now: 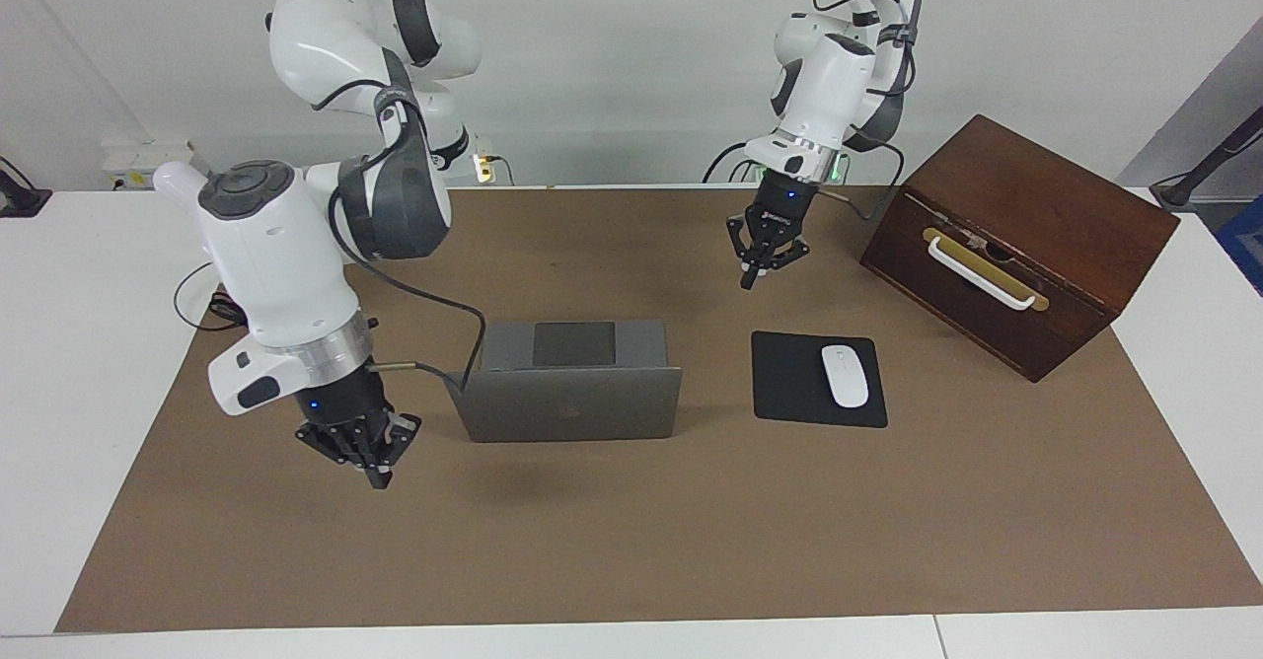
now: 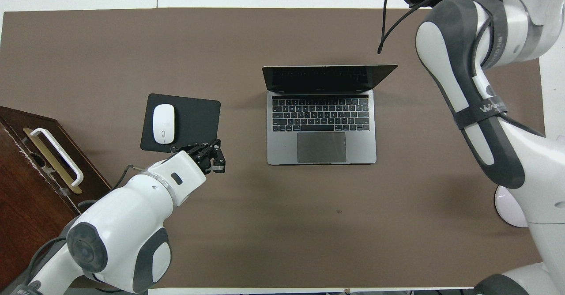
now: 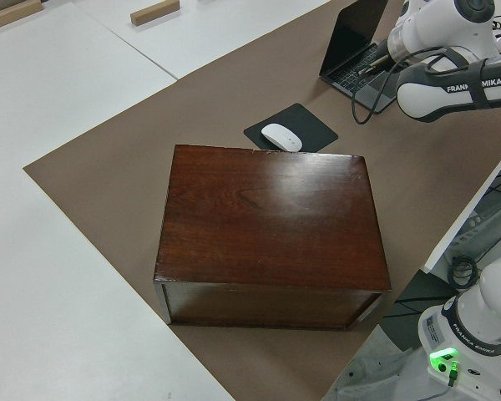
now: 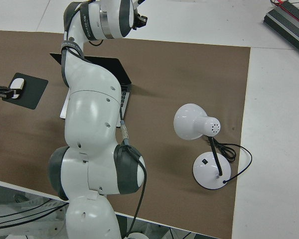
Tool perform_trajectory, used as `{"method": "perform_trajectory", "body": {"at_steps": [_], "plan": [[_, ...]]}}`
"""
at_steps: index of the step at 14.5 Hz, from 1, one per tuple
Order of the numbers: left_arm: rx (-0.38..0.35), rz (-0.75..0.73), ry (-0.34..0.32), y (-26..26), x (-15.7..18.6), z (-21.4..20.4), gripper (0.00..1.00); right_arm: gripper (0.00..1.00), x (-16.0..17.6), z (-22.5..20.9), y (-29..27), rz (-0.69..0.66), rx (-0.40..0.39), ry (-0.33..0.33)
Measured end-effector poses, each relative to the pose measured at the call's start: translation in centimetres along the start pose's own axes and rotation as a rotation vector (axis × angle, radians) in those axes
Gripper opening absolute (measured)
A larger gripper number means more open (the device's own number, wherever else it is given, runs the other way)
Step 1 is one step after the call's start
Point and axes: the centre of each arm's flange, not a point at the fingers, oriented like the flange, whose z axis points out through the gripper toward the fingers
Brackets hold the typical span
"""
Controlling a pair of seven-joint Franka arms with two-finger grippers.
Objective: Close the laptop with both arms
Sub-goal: 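Move the left gripper toward the laptop front while the right gripper rises, then press the left gripper on the laptop base while the right gripper reaches the screen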
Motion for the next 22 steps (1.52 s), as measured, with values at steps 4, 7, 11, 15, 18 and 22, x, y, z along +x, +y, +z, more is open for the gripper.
{"method": "perform_trajectory", "body": {"at_steps": [4,7,11,15,18,22], "plan": [[0.002,0.030,0.025,1.3,-1.3,2.8,0.01,0.01,-1.5,-0.2,-5.4,0.013,0.000,0.009],[0.002,0.052,0.046,2.1,-2.3,4.3,0.01,0.01,-2.5,-0.2,-8.0,0.008,-0.004,0.012],[-0.002,0.081,0.067,3.3,-3.6,5.9,0.01,0.01,-2.1,-0.3,-7.1,0.015,-0.019,0.020],[0.002,0.104,0.104,3.9,-4.7,7.7,0.01,0.01,-1.9,-0.3,-6.5,0.023,-0.023,0.021],[0.013,0.117,0.134,3.9,-5.9,9.4,0.01,0.01,-1.9,-0.3,-6.4,0.024,-0.025,0.021],[0.001,0.132,0.155,5.1,-5.3,10.7,0.01,0.01,-2.1,0.0,-6.3,0.025,-0.033,-0.003]]}}
